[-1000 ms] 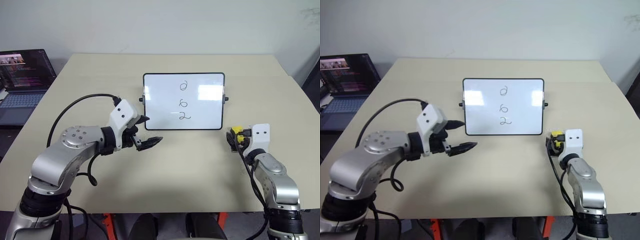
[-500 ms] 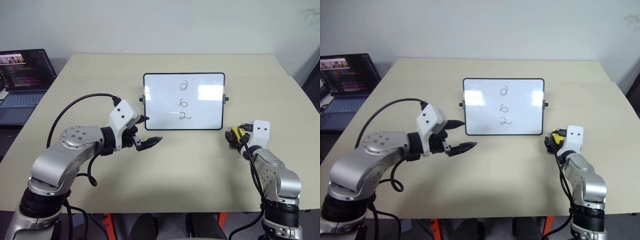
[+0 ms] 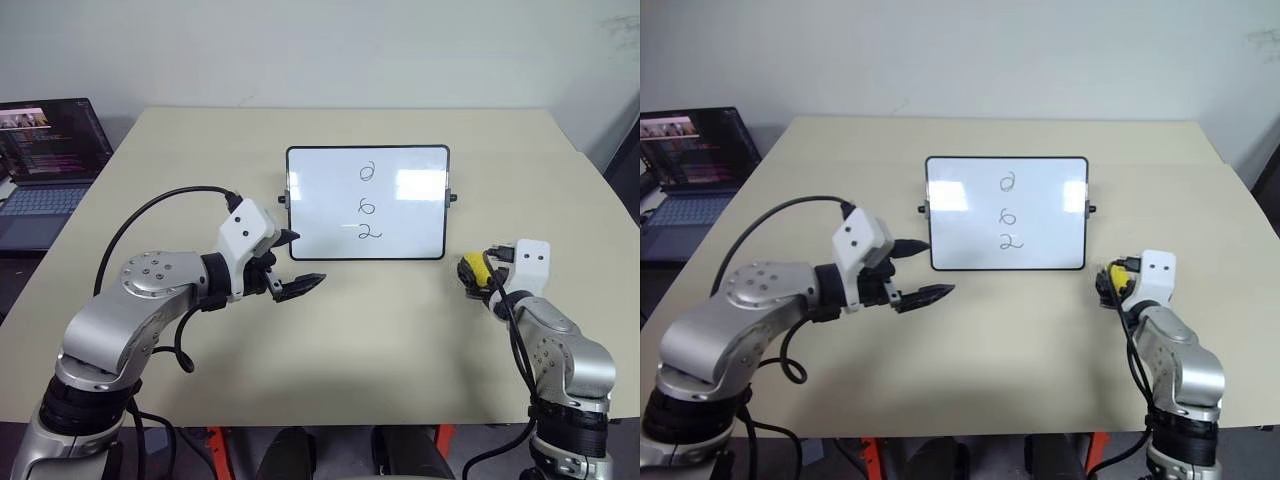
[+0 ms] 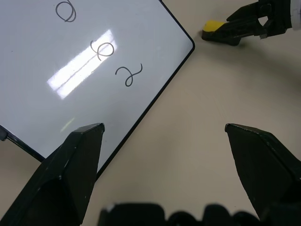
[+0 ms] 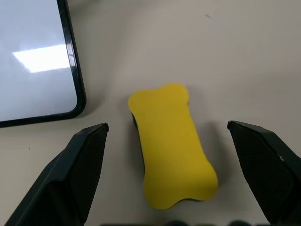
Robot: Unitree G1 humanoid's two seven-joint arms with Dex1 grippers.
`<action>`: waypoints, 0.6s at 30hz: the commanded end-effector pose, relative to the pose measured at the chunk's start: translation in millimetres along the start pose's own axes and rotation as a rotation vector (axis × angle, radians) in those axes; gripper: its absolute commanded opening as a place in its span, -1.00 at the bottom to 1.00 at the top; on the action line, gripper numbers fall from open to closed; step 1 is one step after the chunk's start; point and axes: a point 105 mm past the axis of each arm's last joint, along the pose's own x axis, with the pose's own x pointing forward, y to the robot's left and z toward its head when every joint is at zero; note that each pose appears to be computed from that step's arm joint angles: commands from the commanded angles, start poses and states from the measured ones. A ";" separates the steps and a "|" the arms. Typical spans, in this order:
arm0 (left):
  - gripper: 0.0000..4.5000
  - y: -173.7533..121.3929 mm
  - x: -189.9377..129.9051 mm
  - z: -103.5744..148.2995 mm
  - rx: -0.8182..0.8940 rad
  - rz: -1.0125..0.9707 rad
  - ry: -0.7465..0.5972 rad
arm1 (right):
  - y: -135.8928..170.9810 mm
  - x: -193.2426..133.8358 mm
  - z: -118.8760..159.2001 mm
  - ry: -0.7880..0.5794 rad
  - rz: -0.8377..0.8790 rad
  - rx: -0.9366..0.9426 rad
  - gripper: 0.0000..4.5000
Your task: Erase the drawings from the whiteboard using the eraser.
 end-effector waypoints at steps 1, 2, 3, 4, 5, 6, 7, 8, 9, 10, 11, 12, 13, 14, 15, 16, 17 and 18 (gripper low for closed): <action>1.00 4.3 -4.0 6.5 0.038 0.024 -0.018 | -0.6 -4.3 20.1 -0.066 0.001 -0.003 0.98; 1.00 4.3 -3.7 6.8 0.039 0.024 -0.018 | -0.5 -4.1 19.4 -0.064 0.000 -0.002 0.98; 1.00 4.4 -3.5 7.1 0.039 0.024 -0.019 | -0.4 -4.0 19.0 -0.063 0.000 -0.001 0.98; 1.00 4.4 -3.4 7.4 0.040 0.024 -0.020 | -0.4 -3.9 18.4 -0.062 0.000 -0.001 0.98; 1.00 4.5 -3.4 7.5 0.041 0.024 -0.021 | -0.3 -3.8 18.0 -0.060 0.000 0.000 0.98; 1.00 4.8 -3.5 7.5 0.042 0.024 -0.020 | -0.2 -3.7 17.8 -0.059 -0.001 0.002 0.98; 1.00 5.1 -3.6 7.5 0.042 0.024 -0.020 | -0.1 -3.5 17.7 -0.059 -0.001 0.003 0.98; 1.00 5.5 -3.6 7.6 0.042 0.025 -0.020 | 0.1 -3.3 17.7 -0.058 -0.001 0.004 0.98; 1.00 5.9 -3.6 7.7 0.043 0.025 -0.020 | 0.3 -3.1 17.7 -0.058 -0.001 0.004 0.98; 1.00 6.4 -3.5 8.0 0.044 0.026 -0.021 | 0.5 -2.7 17.3 -0.057 0.000 0.005 0.98; 1.00 6.8 -3.6 8.4 0.045 0.027 -0.022 | 0.7 -2.6 16.2 -0.054 0.001 0.006 0.98; 1.00 7.1 -3.5 8.8 0.045 0.028 -0.022 | 0.7 -2.4 15.2 -0.052 0.002 0.007 0.98; 1.00 7.2 -3.5 9.1 0.046 0.028 -0.023 | 0.6 -2.2 14.3 -0.050 0.003 0.007 0.98; 1.00 7.0 -3.5 9.3 0.047 0.027 -0.023 | 0.4 -2.1 13.7 -0.048 0.003 0.008 0.98; 1.00 6.9 -3.4 9.6 0.047 0.026 -0.023 | 0.1 -1.8 13.4 -0.047 0.004 0.009 0.98; 1.00 7.1 -3.4 9.9 0.048 0.027 -0.024 | -0.2 -1.5 12.8 -0.045 0.004 0.008 0.98; 1.00 7.3 -3.4 10.2 0.048 0.028 -0.025 | -0.6 -1.3 12.2 -0.043 0.005 0.009 0.98; 1.00 7.5 -3.4 10.4 0.048 0.028 -0.025 | -0.9 -1.3 11.4 -0.040 0.005 0.011 0.98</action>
